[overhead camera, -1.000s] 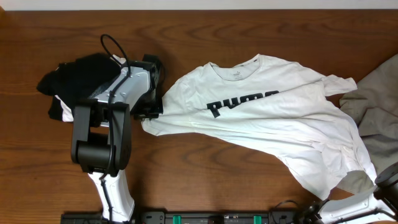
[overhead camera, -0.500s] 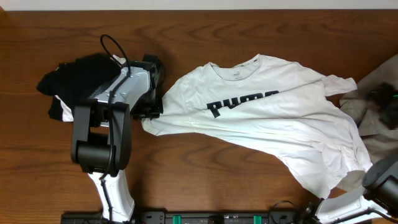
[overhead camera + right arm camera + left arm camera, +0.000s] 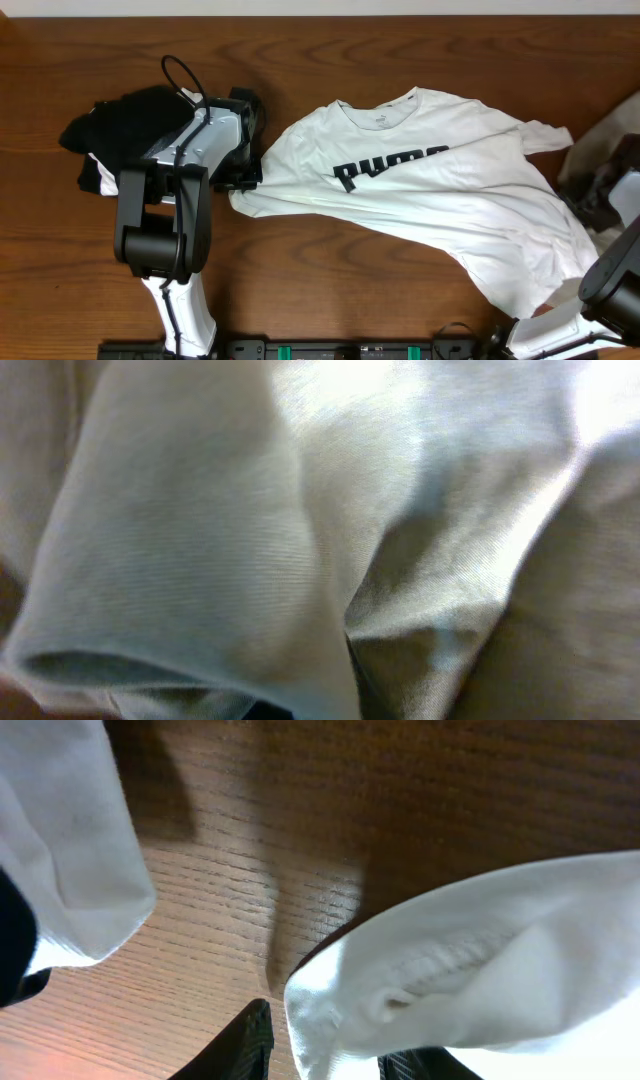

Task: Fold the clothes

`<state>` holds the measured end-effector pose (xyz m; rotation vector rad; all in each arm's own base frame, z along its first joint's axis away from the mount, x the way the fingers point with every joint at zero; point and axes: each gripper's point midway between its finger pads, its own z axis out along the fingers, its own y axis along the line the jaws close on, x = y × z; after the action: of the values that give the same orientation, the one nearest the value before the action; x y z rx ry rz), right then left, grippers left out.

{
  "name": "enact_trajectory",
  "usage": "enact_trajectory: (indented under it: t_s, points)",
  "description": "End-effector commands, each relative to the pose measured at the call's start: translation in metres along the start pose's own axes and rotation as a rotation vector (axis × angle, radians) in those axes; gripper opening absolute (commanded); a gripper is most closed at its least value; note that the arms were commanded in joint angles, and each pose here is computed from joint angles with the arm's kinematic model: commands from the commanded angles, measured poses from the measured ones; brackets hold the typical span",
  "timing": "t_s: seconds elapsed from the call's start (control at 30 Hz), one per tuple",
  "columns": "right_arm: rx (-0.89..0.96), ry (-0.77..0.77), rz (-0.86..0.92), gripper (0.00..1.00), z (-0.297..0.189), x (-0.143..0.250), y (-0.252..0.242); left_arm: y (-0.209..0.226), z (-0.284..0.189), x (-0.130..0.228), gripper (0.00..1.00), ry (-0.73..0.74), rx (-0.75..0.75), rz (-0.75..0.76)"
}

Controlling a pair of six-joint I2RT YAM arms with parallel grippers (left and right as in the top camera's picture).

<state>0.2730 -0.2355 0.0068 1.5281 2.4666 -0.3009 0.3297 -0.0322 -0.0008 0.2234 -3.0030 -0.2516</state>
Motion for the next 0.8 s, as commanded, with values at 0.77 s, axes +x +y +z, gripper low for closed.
enact_trajectory:
  t_s: [0.77]
  points:
    - [-0.161,-0.664,0.117,0.01,-0.213,-0.26,-0.045,0.002,0.001,0.002,0.36,0.004,-0.001,-0.006]
